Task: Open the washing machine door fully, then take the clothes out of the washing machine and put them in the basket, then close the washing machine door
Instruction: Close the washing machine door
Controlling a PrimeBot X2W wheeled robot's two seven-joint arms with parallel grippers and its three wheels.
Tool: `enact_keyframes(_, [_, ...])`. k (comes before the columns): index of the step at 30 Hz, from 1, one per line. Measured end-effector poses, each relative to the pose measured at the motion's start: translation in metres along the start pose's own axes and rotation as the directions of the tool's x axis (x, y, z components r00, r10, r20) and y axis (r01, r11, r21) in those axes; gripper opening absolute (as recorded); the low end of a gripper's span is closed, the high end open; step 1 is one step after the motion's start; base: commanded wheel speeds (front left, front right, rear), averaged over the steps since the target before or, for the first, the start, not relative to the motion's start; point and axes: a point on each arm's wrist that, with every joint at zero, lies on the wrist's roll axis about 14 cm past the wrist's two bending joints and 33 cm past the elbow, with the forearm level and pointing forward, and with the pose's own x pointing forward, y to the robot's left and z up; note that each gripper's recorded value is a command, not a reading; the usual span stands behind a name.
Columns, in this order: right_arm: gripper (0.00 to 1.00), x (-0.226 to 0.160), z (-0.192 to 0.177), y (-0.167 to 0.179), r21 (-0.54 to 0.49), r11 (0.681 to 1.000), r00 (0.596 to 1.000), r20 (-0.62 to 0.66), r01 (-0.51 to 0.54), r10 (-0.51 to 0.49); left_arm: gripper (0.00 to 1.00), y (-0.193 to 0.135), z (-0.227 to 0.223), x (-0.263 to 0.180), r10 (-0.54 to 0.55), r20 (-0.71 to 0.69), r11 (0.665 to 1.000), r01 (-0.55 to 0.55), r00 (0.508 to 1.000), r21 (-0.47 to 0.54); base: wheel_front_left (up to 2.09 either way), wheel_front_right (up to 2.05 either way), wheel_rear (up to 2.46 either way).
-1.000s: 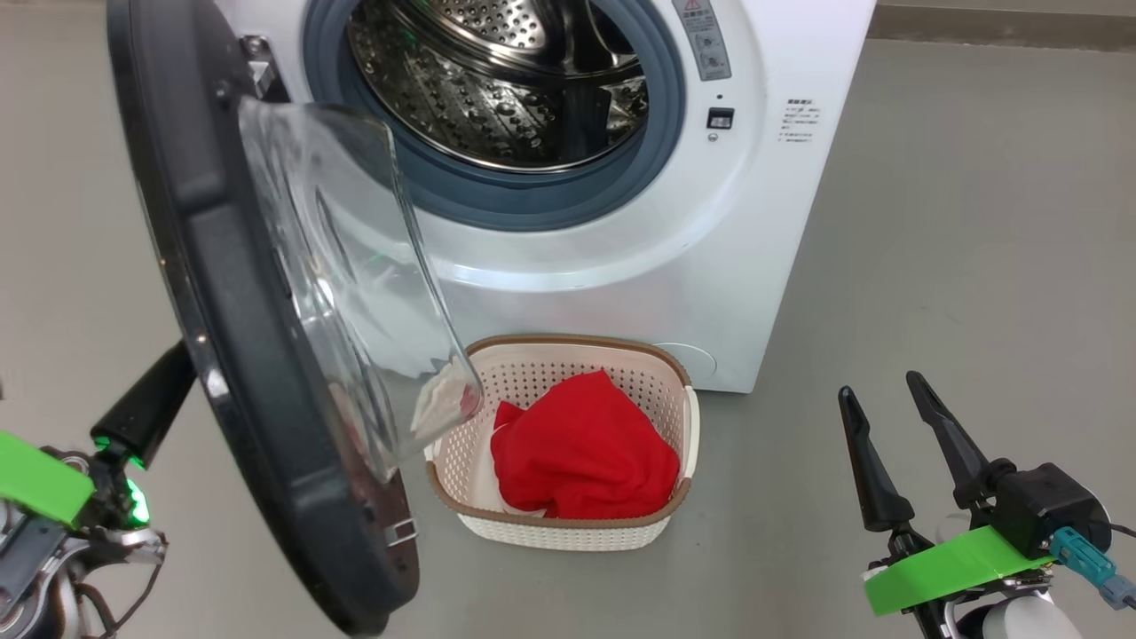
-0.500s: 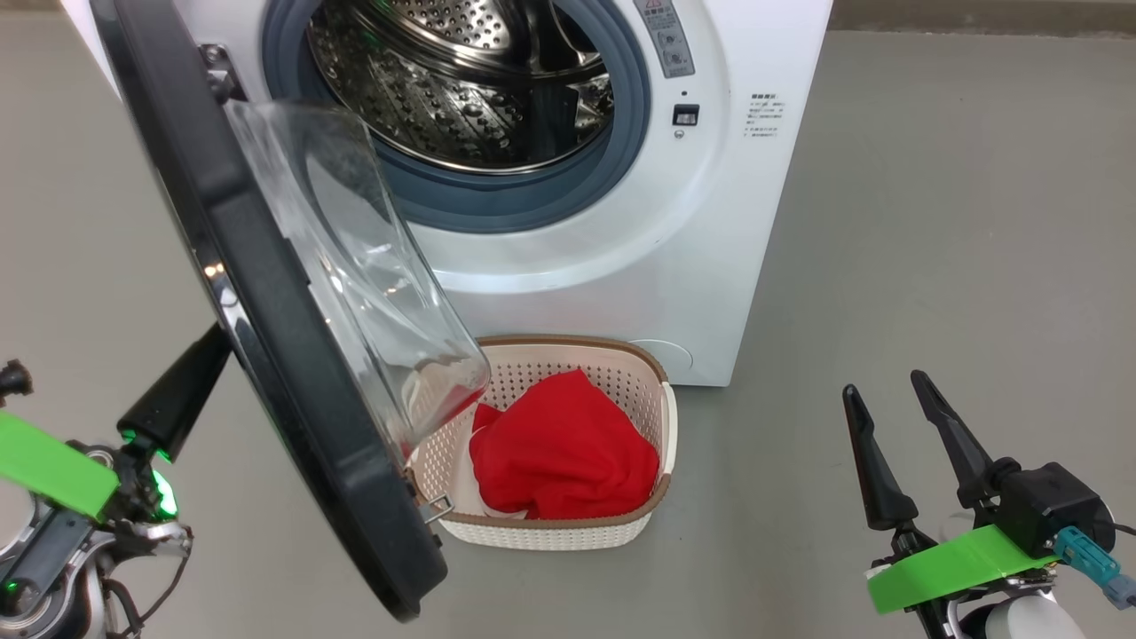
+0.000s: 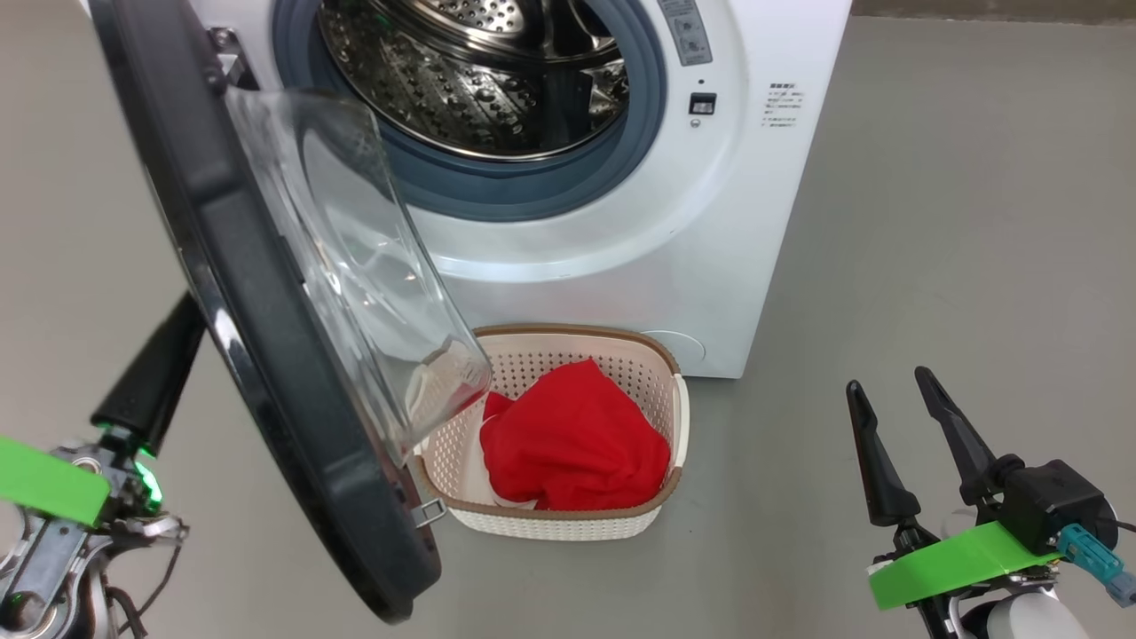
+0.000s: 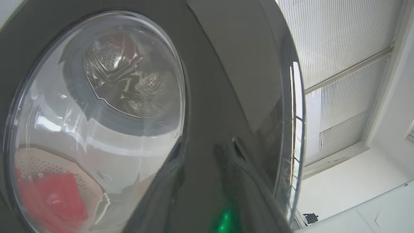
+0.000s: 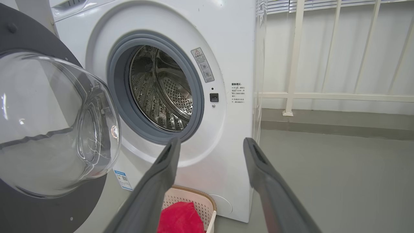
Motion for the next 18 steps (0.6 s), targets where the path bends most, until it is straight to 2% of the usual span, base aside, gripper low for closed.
enact_keyframes(2, [1.00, 0.001, 0.000, 0.001, 0.001, 1.000, 1.000, 0.000, -0.003, 0.003, 1.00, 0.000, 0.004, -0.002, 0.002, 0.023, 1.000, -0.002, 1.000, 0.023, 0.00, 0.00, 0.00])
enact_keyframes(3, [1.00, 0.003, -0.002, 0.003, 0.003, 1.000, 1.000, -0.003, -0.010, 0.010, 1.00, 0.004, 0.011, -0.006, 0.020, 0.076, 0.997, -0.026, 0.997, 0.079, 0.00, 0.00, 0.00])
enact_keyframes(6, [1.00, 0.005, -0.002, 0.006, 0.005, 1.000, 1.000, -0.004, -0.018, 0.018, 1.00, 0.010, 0.019, -0.011, 0.053, 0.130, 0.988, -0.071, 0.990, 0.137, 0.00, 0.00, 0.00])
enact_keyframes(7, [1.00, 0.007, -0.003, 0.008, 0.006, 1.000, 1.000, -0.006, -0.024, 0.024, 1.00, 0.013, 0.030, -0.017, 0.075, 0.204, 0.969, -0.120, 0.976, 0.218, 0.00, 0.00, 0.00])
enact_keyframes(8, [1.00, 0.007, -0.003, 0.008, 0.006, 1.000, 1.000, -0.006, -0.024, 0.024, 1.00, 0.013, 0.030, -0.017, 0.075, 0.204, 0.969, -0.120, 0.976, 0.218, 0.00, 0.00, 0.00])
enact_keyframes(10, [1.00, 0.008, -0.004, 0.010, 0.008, 1.000, 1.000, -0.008, -0.030, 0.030, 1.00, 0.006, 0.039, -0.020, 0.053, 0.265, 0.937, -0.140, 0.963, 0.319, 0.00, 0.00, 0.00])
enact_keyframes(13, [1.00, 0.010, -0.005, 0.012, 0.009, 0.999, 0.999, -0.008, -0.038, 0.038, 1.00, 0.000, 0.039, -0.024, 0.017, 0.310, 0.866, -0.169, 0.951, 0.471, 0.00, 0.00, 0.00])
enact_keyframes(18, [1.00, 0.009, -0.001, 0.015, 0.006, 0.999, 0.999, 0.000, -0.044, 0.044, 1.00, 0.023, 0.030, -0.047, 0.013, 0.349, 0.687, -0.262, 0.937, 0.678, 0.00, 0.00, 0.00])
